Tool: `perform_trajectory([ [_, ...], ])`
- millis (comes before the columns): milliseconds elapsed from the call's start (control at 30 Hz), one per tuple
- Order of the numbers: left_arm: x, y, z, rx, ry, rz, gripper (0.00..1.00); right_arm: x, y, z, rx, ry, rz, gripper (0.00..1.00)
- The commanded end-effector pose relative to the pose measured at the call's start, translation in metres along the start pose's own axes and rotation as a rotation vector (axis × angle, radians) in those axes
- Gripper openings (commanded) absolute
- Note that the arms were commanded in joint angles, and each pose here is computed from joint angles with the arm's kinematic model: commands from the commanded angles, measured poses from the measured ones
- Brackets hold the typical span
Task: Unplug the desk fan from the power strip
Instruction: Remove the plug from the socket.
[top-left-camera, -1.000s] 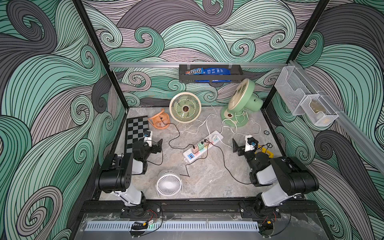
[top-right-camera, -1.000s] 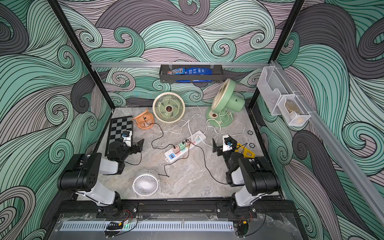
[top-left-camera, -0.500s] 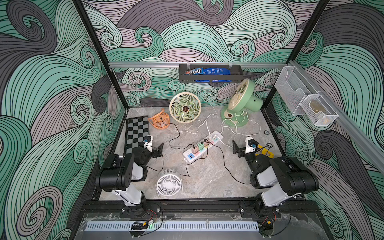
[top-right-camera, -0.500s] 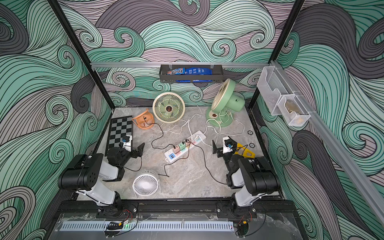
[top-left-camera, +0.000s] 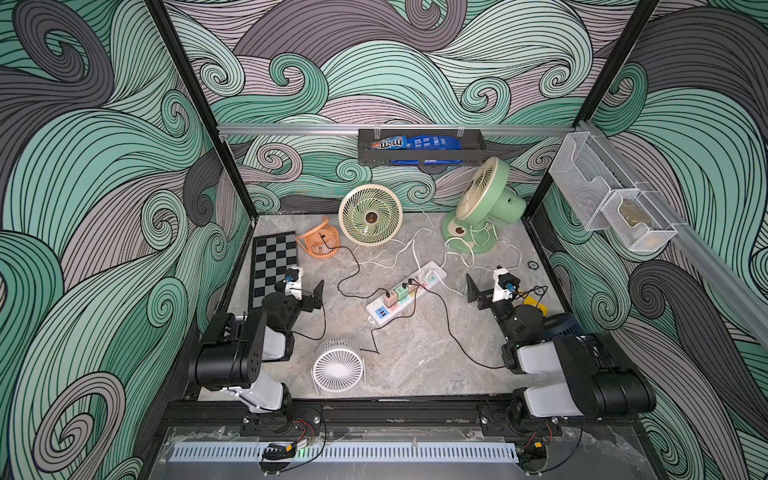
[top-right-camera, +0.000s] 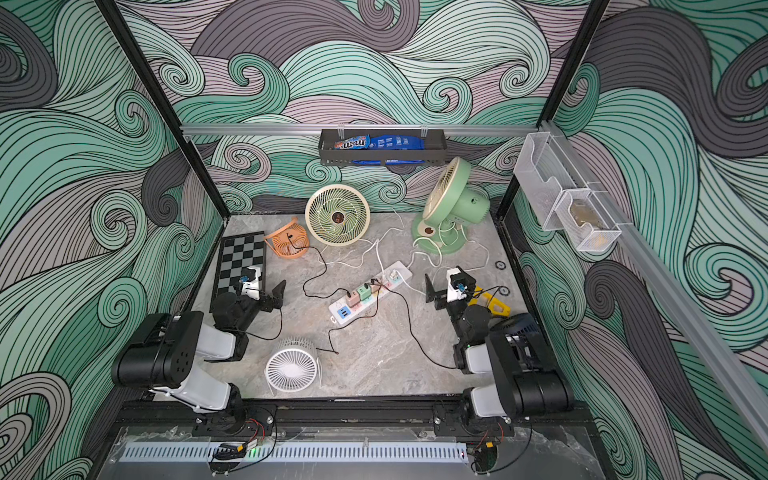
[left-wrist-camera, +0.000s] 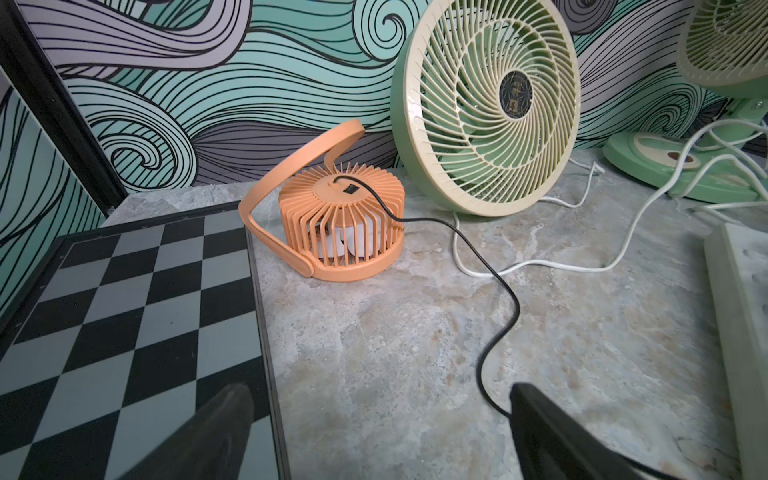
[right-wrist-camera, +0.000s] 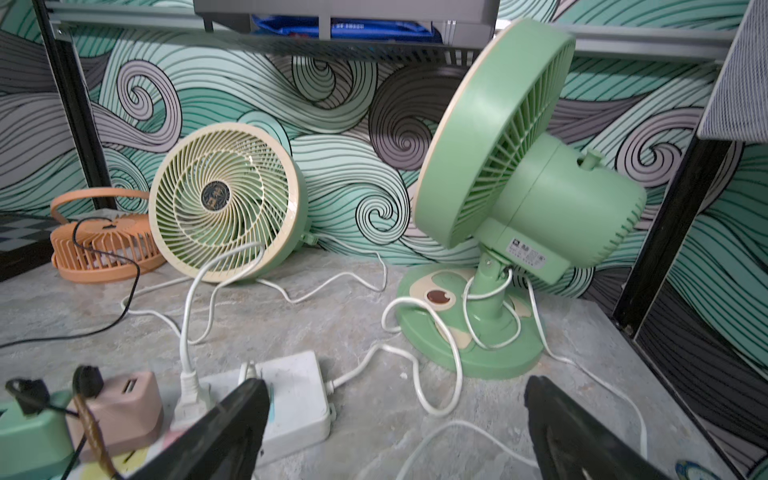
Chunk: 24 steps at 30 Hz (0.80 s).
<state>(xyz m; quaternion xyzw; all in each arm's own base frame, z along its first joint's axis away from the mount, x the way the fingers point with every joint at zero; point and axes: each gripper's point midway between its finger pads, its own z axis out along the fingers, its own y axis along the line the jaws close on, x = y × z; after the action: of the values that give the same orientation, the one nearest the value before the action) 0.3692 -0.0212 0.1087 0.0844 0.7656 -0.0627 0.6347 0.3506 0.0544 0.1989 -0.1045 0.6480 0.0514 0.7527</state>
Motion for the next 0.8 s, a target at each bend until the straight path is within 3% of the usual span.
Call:
perform_trajectory([
  [0, -0.009, -0.002, 0.006, 0.023, 0.017, -0.006, 0.99, 0.005, 0.009, 0.015, -0.066, 0.102, 0.022, 0.99],
  [200, -0.013, -0.009, 0.021, 0.104, 0.110, -0.019, 0.99, -0.008, 0.016, 0.041, -0.127, 0.222, 0.092, 0.99],
  [500, -0.033, -0.015, 0.040, 0.224, 0.338, -0.102, 0.99, -0.012, 0.042, 0.069, -0.230, 0.495, 0.337, 0.99],
  [667, -0.054, -0.031, 0.025, 0.348, 0.527, -0.124, 0.99, -0.019, 0.075, 0.066, -0.337, 0.602, 0.487, 0.99],
  [767, -0.080, -0.053, 0.004, 0.498, 0.567, -0.105, 0.97, -0.023, 0.103, 0.055, -0.453, 0.665, 0.558, 0.99],
])
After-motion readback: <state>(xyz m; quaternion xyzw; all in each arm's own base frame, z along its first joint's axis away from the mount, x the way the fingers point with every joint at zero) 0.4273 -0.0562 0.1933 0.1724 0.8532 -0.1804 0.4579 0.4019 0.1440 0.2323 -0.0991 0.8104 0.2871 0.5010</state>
